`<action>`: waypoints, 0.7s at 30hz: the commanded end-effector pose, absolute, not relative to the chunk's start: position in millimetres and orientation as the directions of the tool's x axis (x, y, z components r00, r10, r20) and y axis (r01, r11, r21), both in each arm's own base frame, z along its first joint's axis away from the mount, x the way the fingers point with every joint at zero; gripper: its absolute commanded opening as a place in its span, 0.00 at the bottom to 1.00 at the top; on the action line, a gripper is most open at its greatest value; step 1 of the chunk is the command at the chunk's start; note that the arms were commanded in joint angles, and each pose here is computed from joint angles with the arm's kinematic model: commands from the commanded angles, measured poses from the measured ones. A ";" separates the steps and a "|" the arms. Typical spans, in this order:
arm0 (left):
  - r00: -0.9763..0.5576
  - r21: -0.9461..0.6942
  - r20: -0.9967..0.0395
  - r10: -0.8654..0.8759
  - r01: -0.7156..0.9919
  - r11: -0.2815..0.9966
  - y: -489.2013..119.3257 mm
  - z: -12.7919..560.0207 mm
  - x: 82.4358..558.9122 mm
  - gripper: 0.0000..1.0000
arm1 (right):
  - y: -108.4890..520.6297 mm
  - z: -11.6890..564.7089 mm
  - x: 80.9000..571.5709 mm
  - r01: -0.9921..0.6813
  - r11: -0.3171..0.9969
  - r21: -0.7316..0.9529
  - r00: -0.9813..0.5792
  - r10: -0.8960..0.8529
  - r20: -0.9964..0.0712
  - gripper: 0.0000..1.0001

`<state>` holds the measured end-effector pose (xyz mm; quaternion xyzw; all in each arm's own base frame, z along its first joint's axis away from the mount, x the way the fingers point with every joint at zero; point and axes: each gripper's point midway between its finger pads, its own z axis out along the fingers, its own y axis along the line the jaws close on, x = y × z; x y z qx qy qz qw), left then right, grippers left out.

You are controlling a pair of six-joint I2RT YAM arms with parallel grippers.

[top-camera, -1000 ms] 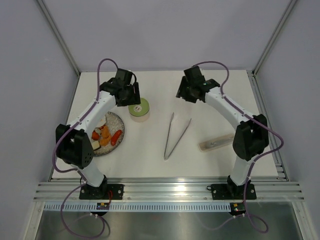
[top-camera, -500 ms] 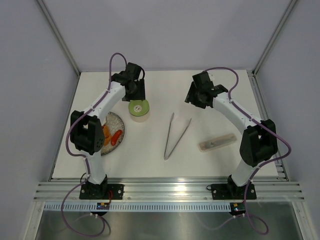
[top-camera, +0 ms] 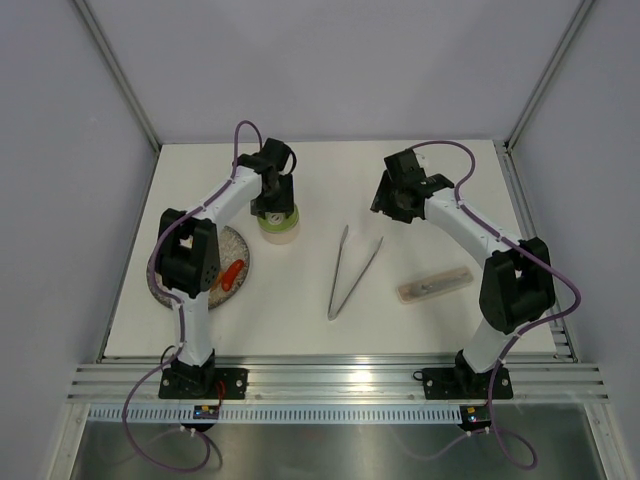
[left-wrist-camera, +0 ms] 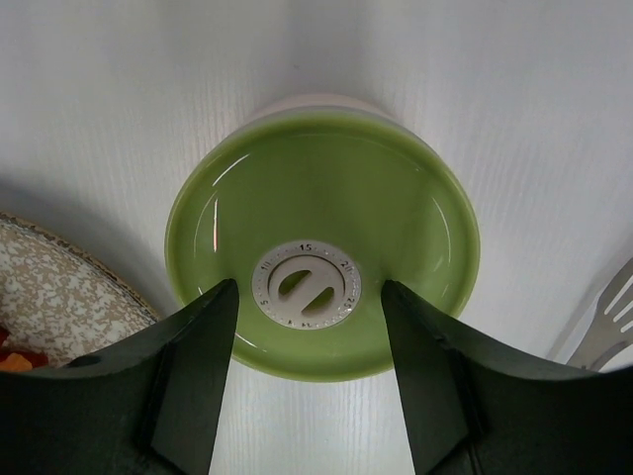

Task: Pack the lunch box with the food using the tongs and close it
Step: Close the box lid on the packing box.

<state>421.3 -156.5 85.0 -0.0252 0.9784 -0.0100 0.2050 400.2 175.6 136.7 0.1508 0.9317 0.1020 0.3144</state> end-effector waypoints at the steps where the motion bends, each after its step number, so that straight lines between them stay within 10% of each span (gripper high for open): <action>1: -0.946 -0.008 -0.321 -0.050 -0.050 0.999 -154.2 63.7 403.0 0.63 | 175.1 151.0 404.0 0.211 0.931 0.299 -0.723 0.354 -0.593 0.61; 13: -0.811 -0.057 -0.582 -0.062 -0.036 0.998 -161.5 168.9 432.3 0.64 | 171.7 169.2 399.5 0.202 0.925 0.320 -0.700 0.365 -0.614 0.61; 21: -0.833 -0.038 -0.548 -0.072 -0.060 0.997 -165.1 144.7 440.5 0.64 | 167.7 165.7 392.8 0.214 0.924 0.316 -0.701 0.370 -0.609 0.62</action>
